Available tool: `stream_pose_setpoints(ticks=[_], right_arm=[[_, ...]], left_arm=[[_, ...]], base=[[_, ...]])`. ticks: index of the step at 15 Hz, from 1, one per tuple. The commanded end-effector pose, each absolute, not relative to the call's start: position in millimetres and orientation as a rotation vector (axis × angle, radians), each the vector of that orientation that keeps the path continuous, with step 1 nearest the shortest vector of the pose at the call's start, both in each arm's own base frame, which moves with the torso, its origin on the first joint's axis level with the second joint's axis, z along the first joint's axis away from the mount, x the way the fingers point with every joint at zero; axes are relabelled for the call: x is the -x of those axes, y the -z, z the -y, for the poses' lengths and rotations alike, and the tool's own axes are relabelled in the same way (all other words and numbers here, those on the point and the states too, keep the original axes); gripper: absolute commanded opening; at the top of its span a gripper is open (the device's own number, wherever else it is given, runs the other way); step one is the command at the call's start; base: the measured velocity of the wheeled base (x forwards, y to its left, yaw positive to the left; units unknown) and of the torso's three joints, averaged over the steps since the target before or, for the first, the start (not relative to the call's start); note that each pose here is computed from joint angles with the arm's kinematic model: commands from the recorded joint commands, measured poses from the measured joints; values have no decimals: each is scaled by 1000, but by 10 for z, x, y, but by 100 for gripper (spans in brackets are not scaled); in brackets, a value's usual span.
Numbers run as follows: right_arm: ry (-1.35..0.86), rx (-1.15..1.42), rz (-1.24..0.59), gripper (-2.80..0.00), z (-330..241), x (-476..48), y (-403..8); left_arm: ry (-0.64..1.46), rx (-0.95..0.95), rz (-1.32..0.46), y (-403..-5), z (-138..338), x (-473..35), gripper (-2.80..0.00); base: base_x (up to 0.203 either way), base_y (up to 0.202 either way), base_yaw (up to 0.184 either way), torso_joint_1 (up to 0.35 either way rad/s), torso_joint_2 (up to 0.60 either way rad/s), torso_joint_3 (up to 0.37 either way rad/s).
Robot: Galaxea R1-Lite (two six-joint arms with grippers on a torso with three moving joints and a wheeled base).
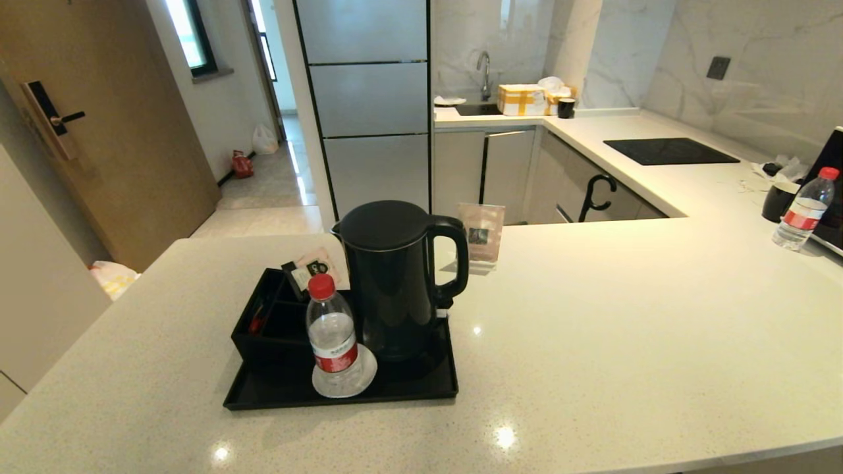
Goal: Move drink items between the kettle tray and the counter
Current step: Pick up the bottled water
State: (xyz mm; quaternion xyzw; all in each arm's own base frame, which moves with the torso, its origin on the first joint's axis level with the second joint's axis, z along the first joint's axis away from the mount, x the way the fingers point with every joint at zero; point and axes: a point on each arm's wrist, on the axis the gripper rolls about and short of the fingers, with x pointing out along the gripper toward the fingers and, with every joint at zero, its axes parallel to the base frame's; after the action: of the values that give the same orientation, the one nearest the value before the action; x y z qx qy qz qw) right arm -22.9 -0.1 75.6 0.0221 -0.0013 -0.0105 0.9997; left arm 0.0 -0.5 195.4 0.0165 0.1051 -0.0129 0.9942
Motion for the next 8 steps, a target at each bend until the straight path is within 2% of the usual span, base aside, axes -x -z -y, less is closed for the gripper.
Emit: stream_pose_setpoints(ticks=[1,3,6,8], right_arm=[[21,-44,2,-280,1,228,-756],[21,-44,2,-280,1,228,-756],[21,-44,2,-280,1,228,-756],[21,-44,2,-280,1,228,-756]], left_arm=[[38,-42,-375,-2260,7,-435,-280],[90,-39,-410,-2249,21,-478,-280],[407,43,-537,-2154,109,-737,-280],[428,43,-537,-2138,120,-761,-280]], base=[[0,0,0,0,0,0],[0,0,0,0,0,0],[0,0,0,0,0,0],[0,0,0,0,0,0]])
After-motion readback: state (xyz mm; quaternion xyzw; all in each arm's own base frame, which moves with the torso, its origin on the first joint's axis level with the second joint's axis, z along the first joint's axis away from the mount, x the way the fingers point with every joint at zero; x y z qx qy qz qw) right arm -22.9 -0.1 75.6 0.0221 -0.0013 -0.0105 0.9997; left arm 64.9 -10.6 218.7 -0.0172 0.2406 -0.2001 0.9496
